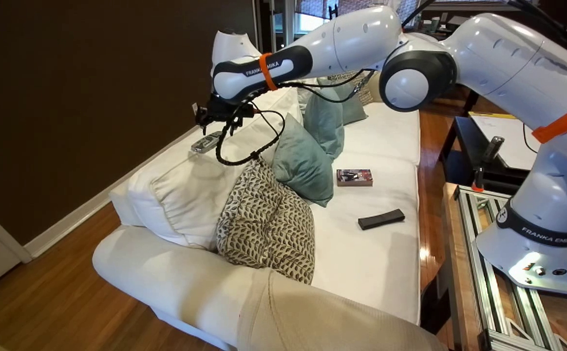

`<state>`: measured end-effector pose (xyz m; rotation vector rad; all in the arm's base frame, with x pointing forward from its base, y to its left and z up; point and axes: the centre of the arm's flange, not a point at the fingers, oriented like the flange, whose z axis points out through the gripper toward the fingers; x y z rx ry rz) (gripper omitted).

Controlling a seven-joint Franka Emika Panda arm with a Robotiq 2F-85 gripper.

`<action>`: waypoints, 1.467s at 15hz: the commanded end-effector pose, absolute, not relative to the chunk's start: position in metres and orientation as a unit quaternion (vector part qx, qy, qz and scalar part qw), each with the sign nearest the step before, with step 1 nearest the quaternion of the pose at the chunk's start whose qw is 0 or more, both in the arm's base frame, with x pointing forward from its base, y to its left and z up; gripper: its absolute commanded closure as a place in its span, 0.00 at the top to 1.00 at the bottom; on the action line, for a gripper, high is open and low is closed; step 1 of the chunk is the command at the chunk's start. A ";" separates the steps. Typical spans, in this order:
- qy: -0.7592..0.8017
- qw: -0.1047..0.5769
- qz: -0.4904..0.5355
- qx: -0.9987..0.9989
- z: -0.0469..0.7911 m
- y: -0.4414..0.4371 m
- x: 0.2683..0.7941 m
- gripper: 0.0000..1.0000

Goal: Put the grey remote on the seat of the chair

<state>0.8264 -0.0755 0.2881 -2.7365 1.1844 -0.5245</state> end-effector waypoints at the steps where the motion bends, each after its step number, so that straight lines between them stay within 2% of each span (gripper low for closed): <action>1: 0.422 0.073 -0.183 -0.885 0.276 -0.079 0.857 1.00; 19: 0.424 0.081 -0.237 -0.870 0.243 -0.078 0.875 1.00; 20: 0.422 0.080 -0.240 -0.870 0.243 -0.078 0.875 0.95; 21: 0.422 0.081 -0.241 -0.870 0.243 -0.078 0.876 0.74; 22: 0.422 0.082 -0.241 -0.870 0.244 -0.078 0.875 0.71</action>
